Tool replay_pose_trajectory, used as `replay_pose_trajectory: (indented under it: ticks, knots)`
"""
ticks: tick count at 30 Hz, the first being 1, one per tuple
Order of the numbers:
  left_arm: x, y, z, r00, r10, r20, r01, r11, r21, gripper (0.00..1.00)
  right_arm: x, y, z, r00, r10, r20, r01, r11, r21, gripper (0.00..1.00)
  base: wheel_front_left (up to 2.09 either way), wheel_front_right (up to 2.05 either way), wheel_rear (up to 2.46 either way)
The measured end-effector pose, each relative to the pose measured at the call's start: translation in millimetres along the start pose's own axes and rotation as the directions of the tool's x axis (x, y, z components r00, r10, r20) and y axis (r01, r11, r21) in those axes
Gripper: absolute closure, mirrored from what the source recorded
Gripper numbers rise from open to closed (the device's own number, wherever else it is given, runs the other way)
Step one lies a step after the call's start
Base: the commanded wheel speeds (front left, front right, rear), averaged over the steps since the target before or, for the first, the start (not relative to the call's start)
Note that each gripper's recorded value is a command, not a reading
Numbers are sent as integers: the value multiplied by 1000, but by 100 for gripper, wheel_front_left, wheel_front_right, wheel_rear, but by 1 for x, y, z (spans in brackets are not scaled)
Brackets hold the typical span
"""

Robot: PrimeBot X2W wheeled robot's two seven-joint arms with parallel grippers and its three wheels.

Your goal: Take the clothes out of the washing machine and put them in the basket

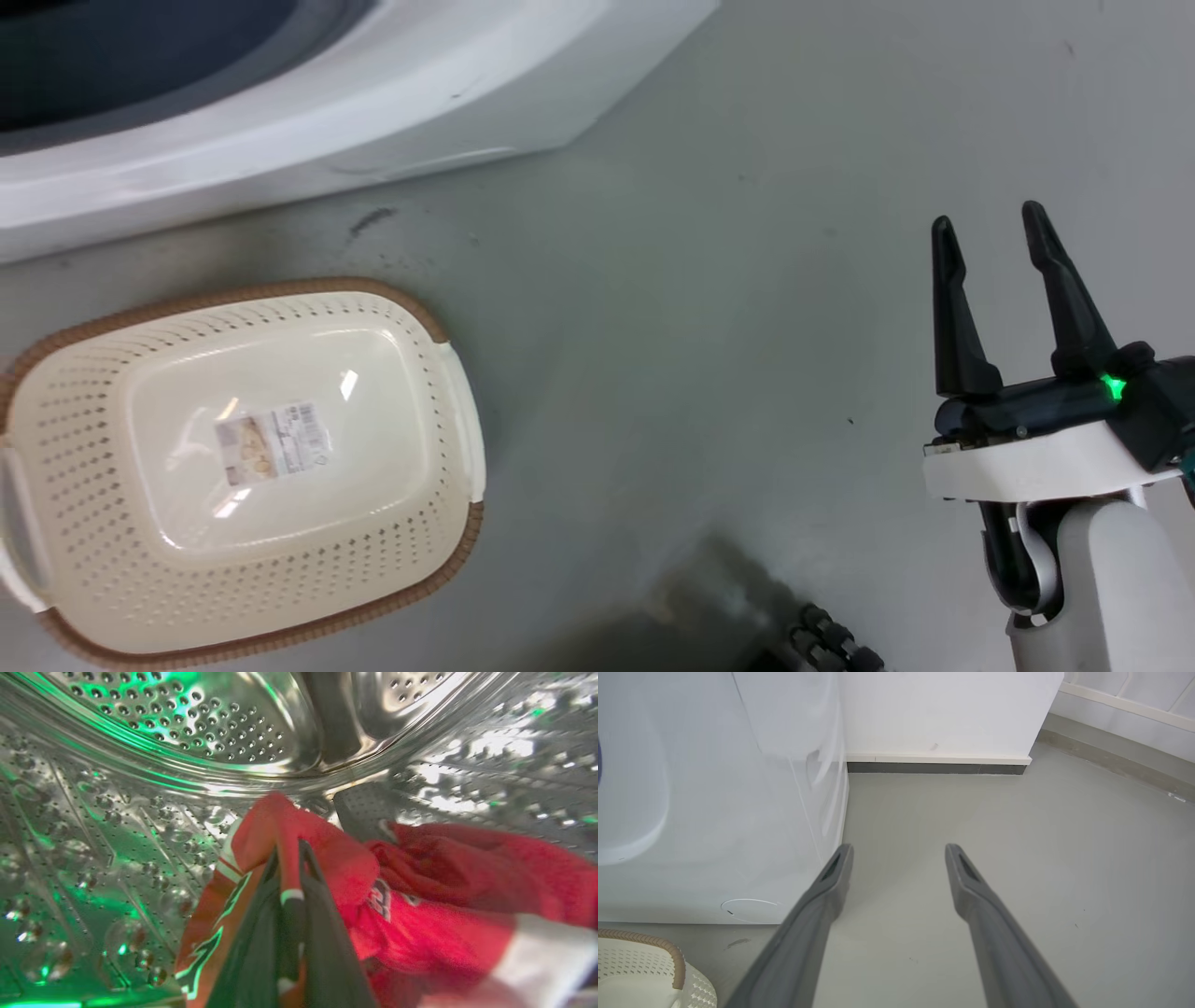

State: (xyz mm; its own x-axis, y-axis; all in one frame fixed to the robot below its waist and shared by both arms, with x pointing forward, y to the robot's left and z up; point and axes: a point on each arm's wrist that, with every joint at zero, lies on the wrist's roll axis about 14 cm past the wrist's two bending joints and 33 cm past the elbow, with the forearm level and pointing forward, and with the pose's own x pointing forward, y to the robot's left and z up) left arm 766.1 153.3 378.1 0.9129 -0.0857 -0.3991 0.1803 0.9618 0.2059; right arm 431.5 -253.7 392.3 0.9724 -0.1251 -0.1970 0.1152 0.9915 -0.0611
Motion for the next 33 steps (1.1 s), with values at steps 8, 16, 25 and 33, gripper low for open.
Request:
replay_pose_trajectory:
  ticks: [8,16,25,33]
  knots:
    - [-56,-11,16,986,-26,166,34,998,-43,100,-3,8,35,995,27,95,-26,1000,-17,0,0,0,0]
    - [-116,-9,24,967,-7,253,33,995,-97,100,-17,20,59,986,61,158,-60,998,-15,0,0,0,0]
    - [-197,-6,52,910,31,413,26,991,-132,100,-35,39,85,967,116,225,-117,993,-12,0,0,0,0]
    - [-276,9,82,815,83,573,1,990,-144,100,-49,55,100,950,163,267,-164,986,-18,0,0,0,0]
